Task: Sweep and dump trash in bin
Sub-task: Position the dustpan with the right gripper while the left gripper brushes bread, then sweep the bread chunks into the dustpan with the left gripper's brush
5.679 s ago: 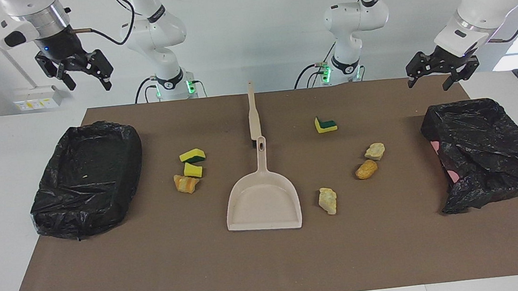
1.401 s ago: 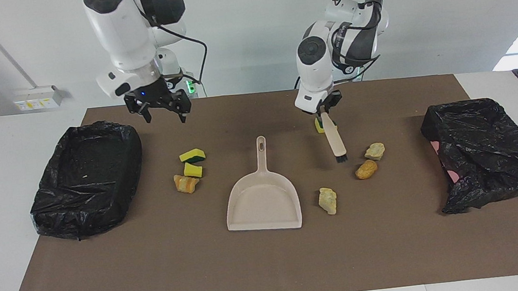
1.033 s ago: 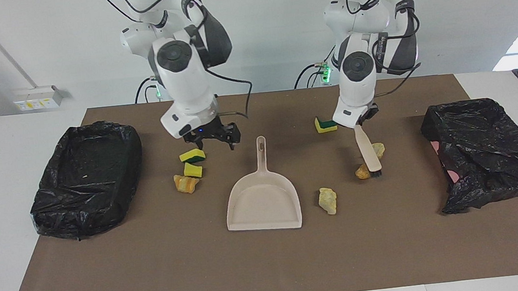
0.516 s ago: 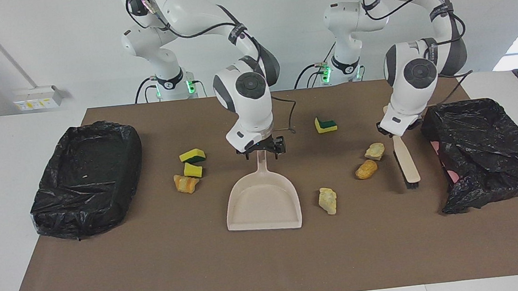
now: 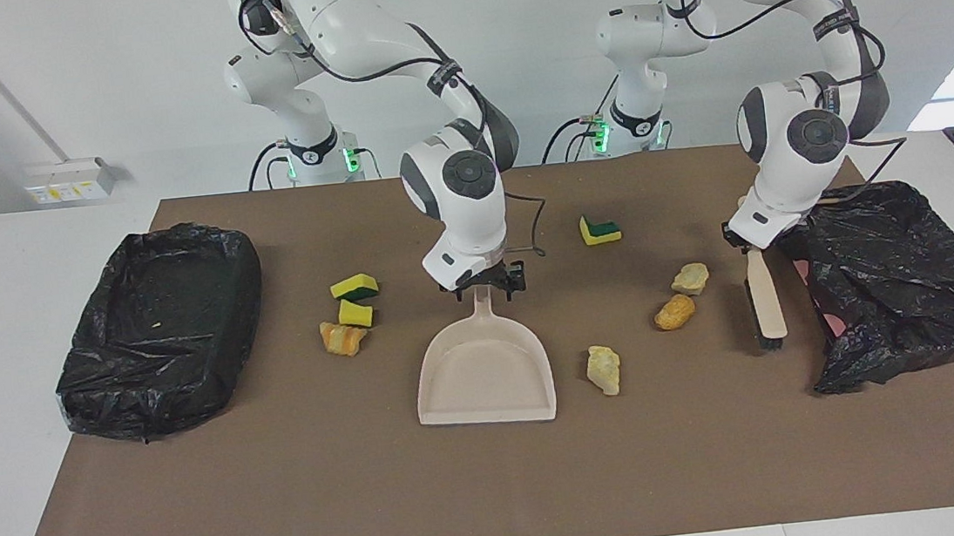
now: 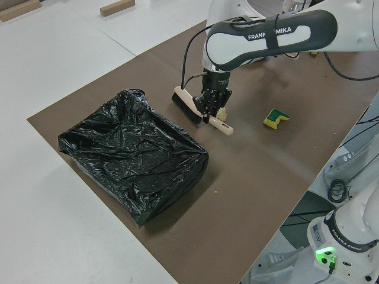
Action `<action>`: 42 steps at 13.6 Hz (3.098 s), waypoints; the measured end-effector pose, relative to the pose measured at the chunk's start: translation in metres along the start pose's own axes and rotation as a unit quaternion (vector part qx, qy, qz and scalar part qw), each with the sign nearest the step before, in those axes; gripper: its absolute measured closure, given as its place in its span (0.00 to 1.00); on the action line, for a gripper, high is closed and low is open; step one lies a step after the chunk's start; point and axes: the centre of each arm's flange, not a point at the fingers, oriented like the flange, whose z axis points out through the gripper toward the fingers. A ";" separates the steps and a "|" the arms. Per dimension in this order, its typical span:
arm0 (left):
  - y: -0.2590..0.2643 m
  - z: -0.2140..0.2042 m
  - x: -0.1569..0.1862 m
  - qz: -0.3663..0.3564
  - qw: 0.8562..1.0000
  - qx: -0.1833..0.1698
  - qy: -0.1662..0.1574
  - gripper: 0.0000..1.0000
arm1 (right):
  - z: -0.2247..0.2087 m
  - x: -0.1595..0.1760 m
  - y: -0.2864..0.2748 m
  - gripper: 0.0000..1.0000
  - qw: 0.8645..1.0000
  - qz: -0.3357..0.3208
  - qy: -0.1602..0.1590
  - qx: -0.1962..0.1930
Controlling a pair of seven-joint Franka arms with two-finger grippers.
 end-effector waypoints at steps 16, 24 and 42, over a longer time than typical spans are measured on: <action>0.138 -0.038 0.005 0.185 0.982 -0.032 0.031 0.74 | -0.011 -0.010 0.068 0.69 0.755 -0.653 -0.059 -0.014; 0.117 -0.045 0.092 0.174 0.981 -0.019 0.079 0.74 | 0.003 -0.045 0.063 0.69 0.693 -0.717 -0.069 -0.041; 0.172 -0.059 0.081 0.425 0.905 -0.016 -0.002 0.74 | 0.004 -0.070 0.058 0.69 0.721 -0.687 -0.073 -0.052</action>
